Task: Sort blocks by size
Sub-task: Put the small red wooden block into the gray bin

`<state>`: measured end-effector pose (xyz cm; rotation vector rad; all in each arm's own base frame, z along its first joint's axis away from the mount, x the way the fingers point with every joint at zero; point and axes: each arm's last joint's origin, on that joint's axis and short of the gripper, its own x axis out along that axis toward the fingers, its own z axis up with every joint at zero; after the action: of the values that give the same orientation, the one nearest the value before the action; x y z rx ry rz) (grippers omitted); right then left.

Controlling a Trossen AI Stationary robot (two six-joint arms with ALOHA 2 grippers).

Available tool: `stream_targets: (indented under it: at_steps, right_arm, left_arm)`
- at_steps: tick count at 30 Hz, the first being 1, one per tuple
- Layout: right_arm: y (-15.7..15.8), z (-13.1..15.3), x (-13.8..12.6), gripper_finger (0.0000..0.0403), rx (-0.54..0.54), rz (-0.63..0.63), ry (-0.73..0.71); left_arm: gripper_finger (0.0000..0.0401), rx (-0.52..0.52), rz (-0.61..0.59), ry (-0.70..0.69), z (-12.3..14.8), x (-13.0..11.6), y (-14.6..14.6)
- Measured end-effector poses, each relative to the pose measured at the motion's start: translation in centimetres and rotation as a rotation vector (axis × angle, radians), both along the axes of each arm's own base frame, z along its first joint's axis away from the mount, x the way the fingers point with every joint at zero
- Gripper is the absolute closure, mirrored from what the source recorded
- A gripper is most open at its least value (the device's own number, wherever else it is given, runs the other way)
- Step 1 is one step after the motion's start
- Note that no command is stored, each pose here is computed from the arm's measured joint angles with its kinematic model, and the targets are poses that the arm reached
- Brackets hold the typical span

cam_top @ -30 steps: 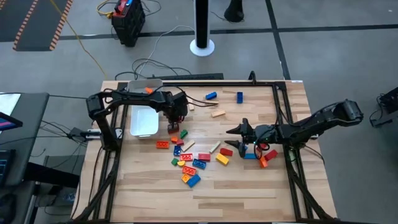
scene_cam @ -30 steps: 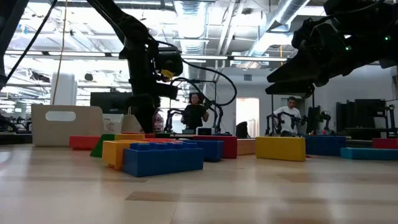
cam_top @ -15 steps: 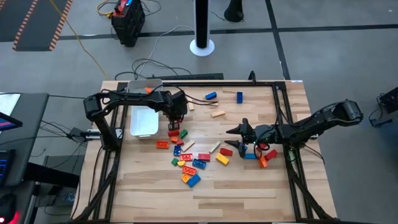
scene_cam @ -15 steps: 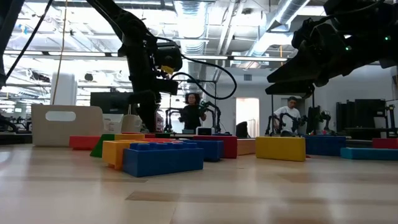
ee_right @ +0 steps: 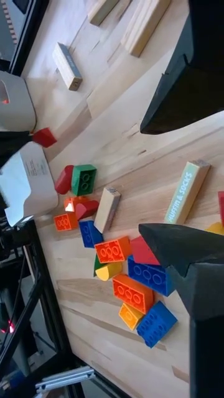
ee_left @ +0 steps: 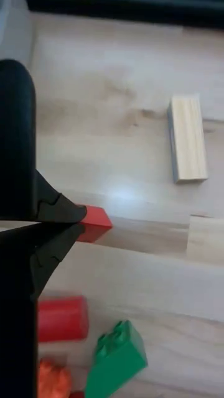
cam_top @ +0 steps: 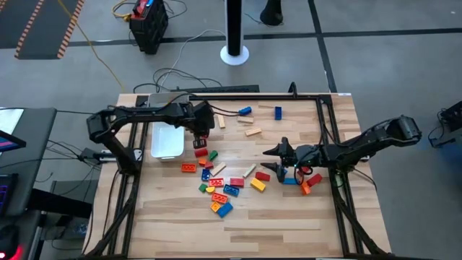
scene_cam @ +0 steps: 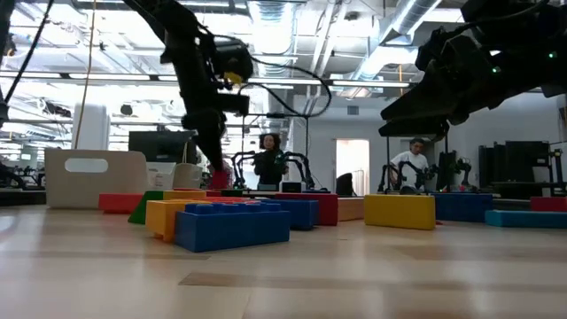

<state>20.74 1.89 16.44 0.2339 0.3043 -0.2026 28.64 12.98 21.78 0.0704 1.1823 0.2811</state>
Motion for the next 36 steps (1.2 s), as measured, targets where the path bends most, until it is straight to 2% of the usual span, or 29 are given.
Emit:
stream_targets:
  at_steps: [5, 13, 20, 24, 30, 33, 36]
  right_arm:
    - [-0.1, -0.1, 0.0, 0.0129, -0.005, -0.014, 0.005]
    - [-0.1, 0.0, 0.0, 0.0129, -0.011, -0.032, 0.002]
    - [-0.1, 0.1, 0.0, 0.0129, -0.009, -0.032, -0.011]
    - [-0.1, 0.2, 0.0, 0.0129, -0.008, -0.032, -0.017]
    - [-0.3, 0.1, 0.0, 0.0129, -0.01, -0.041, -0.015]
    - [-0.6, 0.1, 0.1, 0.0129, -0.01, -0.056, -0.015]
    - [-0.7, 0.2, 0.1, 0.0129, -0.011, -0.057, -0.016]
  left_arm:
    - [0.04, 0.063, 0.028, -0.017, 2.8, -1.8, -0.6]
    - [0.04, 0.171, 0.155, -0.083, 7.2, -6.4, 0.3]
    - [0.0401, 0.225, 0.312, -0.087, 7.9, -9.2, 3.5]
    - [0.0401, 0.23, 0.353, -0.085, 7.5, -9.6, 5.0]
    - [0.0395, 0.21, 0.262, -0.184, 8.0, -8.4, 4.4]
    - [0.0367, 0.235, 0.212, -0.199, 7.8, -6.9, 3.7]
    - [0.0318, 0.221, 0.171, -0.163, 6.5, -5.5, 3.4]
